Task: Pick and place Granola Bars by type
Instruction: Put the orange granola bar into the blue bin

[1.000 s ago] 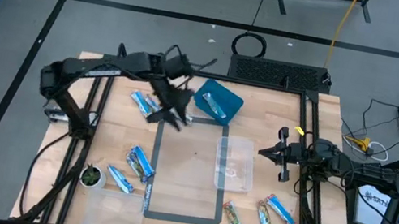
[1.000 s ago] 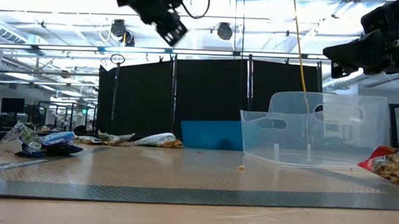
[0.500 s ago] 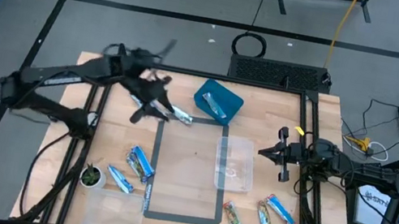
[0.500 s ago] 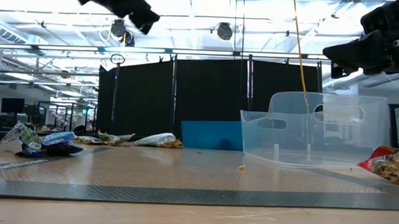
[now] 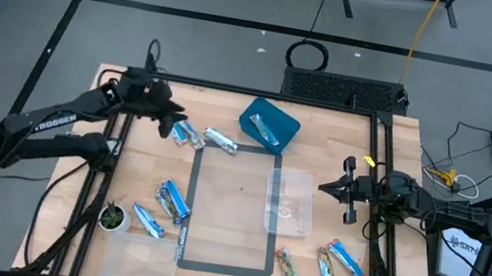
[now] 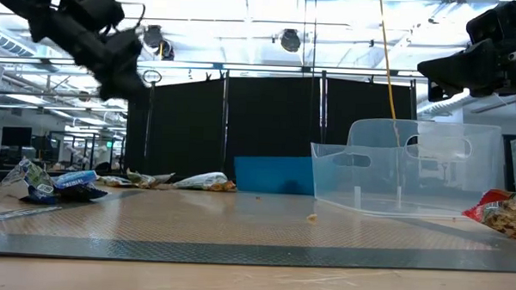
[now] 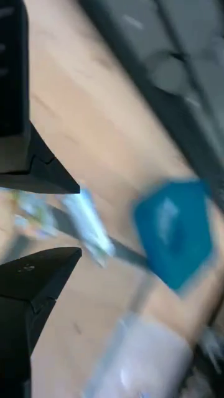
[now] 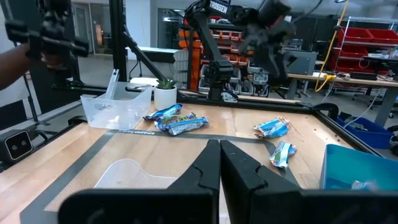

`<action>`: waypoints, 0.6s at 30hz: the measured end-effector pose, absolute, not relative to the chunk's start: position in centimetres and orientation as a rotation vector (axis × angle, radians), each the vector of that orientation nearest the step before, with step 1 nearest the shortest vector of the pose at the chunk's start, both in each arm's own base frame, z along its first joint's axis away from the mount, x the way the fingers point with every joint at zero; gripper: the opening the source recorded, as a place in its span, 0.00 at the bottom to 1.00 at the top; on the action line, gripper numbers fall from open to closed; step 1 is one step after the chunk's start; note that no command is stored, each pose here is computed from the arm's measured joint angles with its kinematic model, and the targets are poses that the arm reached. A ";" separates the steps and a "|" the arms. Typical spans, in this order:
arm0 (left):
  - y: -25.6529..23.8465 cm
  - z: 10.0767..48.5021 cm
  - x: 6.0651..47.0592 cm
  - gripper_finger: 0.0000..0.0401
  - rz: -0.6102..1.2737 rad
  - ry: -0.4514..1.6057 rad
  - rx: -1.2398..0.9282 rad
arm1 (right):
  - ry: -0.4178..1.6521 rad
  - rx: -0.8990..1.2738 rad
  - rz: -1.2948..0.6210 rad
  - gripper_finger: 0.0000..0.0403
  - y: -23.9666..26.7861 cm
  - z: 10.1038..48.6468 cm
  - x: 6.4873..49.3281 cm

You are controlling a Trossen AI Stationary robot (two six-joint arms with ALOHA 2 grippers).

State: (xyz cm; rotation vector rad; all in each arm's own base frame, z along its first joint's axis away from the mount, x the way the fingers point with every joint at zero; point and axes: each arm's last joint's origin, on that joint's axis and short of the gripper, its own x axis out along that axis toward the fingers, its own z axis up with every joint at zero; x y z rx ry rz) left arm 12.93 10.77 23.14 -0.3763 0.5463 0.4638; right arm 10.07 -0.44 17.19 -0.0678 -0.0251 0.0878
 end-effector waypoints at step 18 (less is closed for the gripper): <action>12.6 18.2 12.0 0.38 0.968 0.852 -0.870 | -0.025 -0.068 0.088 0.01 -0.4 17.2 10.1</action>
